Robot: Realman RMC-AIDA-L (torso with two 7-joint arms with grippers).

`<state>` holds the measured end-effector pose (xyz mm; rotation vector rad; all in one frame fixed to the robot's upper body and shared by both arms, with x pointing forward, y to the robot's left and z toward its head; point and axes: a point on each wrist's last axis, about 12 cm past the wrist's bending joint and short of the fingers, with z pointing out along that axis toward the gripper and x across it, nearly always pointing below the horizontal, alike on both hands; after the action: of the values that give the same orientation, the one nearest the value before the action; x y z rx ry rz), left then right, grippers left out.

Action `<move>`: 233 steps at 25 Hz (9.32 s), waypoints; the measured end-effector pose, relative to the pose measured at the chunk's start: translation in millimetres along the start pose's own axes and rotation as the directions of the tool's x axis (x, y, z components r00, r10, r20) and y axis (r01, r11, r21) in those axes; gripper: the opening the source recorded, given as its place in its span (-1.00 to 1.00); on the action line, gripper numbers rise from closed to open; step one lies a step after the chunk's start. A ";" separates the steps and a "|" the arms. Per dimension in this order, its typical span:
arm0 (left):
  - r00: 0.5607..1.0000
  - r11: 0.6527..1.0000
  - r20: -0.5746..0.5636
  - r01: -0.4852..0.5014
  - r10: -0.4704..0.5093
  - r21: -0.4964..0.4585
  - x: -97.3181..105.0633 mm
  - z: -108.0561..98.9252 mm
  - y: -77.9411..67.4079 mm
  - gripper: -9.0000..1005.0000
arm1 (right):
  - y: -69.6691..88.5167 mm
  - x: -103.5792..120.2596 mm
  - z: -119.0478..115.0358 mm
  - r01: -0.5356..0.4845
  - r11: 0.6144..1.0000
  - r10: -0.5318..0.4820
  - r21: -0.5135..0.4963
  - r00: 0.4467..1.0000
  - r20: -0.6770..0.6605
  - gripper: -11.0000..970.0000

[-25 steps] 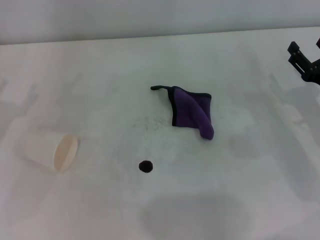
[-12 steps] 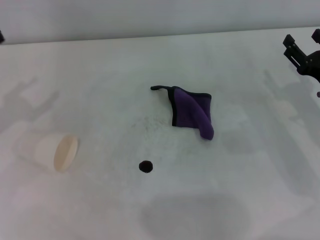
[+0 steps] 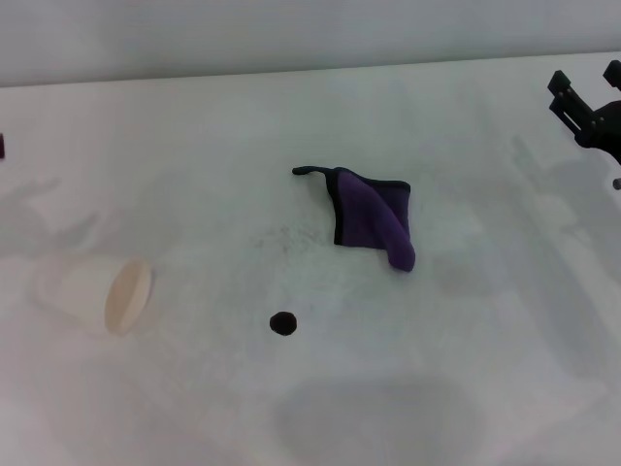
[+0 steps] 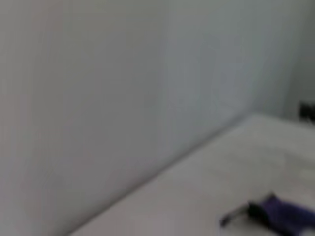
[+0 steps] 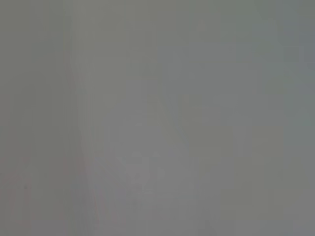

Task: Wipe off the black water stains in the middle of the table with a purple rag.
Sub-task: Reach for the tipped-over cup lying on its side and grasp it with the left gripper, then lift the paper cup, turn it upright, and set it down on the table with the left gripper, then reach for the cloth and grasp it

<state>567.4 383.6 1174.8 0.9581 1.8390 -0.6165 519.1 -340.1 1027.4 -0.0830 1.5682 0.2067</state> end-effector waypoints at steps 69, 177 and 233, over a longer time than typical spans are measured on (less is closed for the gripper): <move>0.533 0.668 -0.403 -0.615 0.744 0.418 4.4 120.8 -63.4 0.61 | 6.6 -1.7 18.3 -0.001 1.000 0.000 -0.014 1.000 -0.031 0.69; 0.904 0.775 0.316 0.414 -0.289 -0.477 153.9 130.1 -108.3 0.78 | 25.3 -1.2 19.5 0.016 0.991 -0.019 -0.133 1.000 -0.022 0.69; 0.818 0.700 0.491 0.538 -0.300 -0.469 186.1 86.2 -169.3 0.78 | 42.1 -5.3 42.6 0.047 0.976 -0.058 -0.211 0.997 -0.046 0.69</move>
<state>424.8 288.5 971.5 -0.0367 1.7283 -0.4090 553.3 -291.5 1036.2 -0.2969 1.5900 0.3298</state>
